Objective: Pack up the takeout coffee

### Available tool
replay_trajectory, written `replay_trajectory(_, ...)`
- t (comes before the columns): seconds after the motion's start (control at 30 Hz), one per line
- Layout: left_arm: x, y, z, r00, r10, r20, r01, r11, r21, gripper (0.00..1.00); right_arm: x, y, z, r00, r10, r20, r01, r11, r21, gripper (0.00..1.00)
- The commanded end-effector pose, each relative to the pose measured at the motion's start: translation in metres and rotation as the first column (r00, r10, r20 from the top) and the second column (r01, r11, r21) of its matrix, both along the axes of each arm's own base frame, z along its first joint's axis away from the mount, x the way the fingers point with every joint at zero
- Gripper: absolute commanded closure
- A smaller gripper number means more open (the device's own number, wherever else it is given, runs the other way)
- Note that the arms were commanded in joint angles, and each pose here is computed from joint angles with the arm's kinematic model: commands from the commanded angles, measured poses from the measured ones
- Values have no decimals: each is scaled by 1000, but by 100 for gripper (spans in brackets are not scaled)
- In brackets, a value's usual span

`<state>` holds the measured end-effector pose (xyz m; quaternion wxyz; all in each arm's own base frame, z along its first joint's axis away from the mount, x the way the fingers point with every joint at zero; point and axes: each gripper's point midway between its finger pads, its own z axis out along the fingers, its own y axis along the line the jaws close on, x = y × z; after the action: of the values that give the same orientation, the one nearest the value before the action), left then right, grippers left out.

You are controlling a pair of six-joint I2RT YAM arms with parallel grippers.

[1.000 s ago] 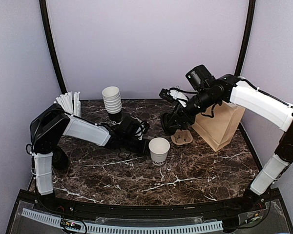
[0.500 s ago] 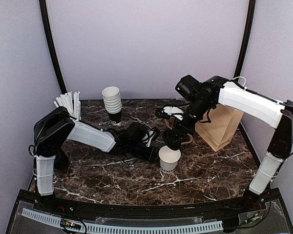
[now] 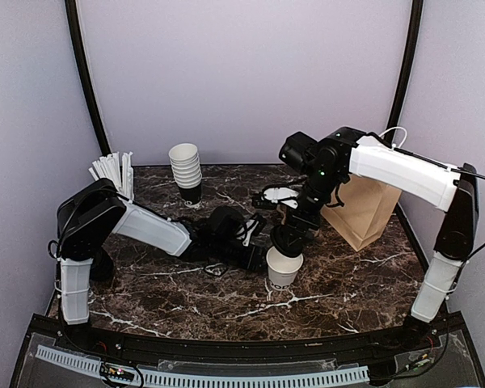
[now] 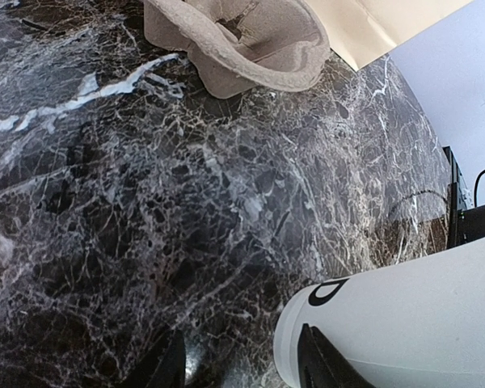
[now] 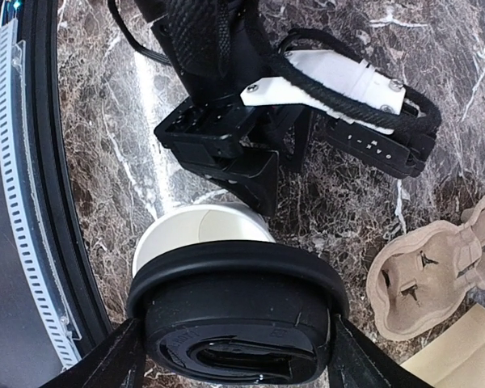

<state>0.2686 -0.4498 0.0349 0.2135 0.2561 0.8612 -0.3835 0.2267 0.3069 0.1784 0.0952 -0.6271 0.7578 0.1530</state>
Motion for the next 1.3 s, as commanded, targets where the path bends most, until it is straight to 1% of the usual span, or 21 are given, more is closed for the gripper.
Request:
replay_trajectory(0.0, -12, 2, -9, 999, -13, -38, 13, 1000, 4, 49, -4, 0, -4, 999, 32, 16, -32, 998, -49, 23)
replay_trajectory(0.3, -13, 3, -12, 999, -6, -41, 6, 1000, 7, 49, -16, -1, -14, 997, 80, 3, -79, 992, -97, 21)
replay_trajectory(0.5, -13, 3, -13, 999, -8, -45, 9, 1000, 4, 49, -19, -7, -28, 996, 93, 0, -92, 984, -155, 21)
replay_trajectory(0.63, -13, 3, -13, 999, -8, -47, 8, 1000, 3, 49, -19, -5, -30, 995, 99, -2, -98, 982, -162, 21)
replay_trajectory(1.0, -15, 3, -17, 998, -6, -59, 6, 1000, -2, 49, -20, 3, -32, 993, 115, 3, -113, 980, -165, 20)
replay_trajectory(1.1, -16, 3, -18, 998, -6, -60, 6, 1000, 1, 49, -19, 5, -23, 993, 116, 23, -112, 983, -144, 18)
replay_trajectory(1.27, -14, 4, -17, 998, -1, -62, 2, 1000, 9, 49, -18, 8, 6, 989, 116, 89, -109, 991, -74, 13)
